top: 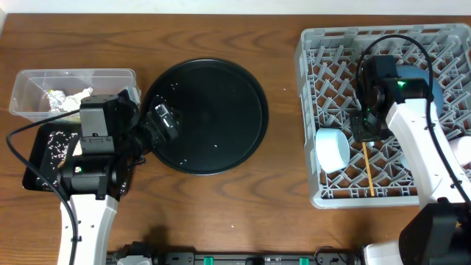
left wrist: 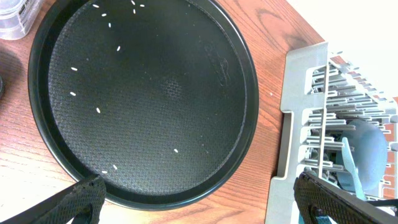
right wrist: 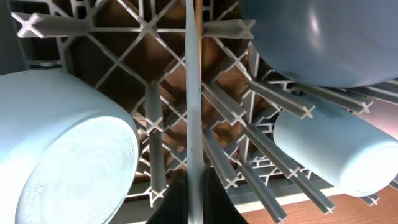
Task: Sort waste into correct bins and load items into the dishwasher rack
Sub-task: 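Insert the knife upright into the rack beside the chopstick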
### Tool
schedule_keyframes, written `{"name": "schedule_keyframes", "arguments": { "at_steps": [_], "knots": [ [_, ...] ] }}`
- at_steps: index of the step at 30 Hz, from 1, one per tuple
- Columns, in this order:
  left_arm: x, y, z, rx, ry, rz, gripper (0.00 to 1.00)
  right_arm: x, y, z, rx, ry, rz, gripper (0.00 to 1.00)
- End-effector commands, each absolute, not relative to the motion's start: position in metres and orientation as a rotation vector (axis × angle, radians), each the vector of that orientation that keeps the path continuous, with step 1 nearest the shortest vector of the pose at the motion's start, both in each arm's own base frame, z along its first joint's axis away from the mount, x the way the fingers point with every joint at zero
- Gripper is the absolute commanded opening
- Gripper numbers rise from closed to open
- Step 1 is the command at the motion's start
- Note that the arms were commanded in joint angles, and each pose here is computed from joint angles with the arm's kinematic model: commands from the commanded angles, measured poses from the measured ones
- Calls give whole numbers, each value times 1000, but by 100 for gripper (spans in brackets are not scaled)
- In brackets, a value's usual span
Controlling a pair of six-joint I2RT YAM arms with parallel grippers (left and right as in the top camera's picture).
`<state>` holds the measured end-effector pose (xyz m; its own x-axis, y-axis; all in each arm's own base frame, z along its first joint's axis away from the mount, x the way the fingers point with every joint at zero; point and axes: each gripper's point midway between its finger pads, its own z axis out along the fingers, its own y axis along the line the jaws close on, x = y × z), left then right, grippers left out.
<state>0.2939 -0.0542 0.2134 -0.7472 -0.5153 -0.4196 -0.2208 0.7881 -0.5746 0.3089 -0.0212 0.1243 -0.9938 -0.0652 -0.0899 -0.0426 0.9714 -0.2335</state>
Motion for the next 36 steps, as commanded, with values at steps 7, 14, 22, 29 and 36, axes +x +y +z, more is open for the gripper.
{"name": "schedule_keyframes", "arguments": {
  "at_steps": [7,14,22,29,36],
  "knots": [
    [296,-51,219,-533,2386,-657,98,304,-23,120,-58,3038,-344,11],
    [296,-51,219,-533,2386,-657,98,304,-23,120,-55,3037,-346,85],
    [296,-51,219,-533,2386,-657,98,310,-23,139,-35,2973,-338,81],
    [296,-51,219,-533,2386,-657,98,306,-16,187,1,2811,-248,91],
    [296,-51,219,-533,2386,-657,98,292,-11,228,83,2663,-162,99]
  ]
}}
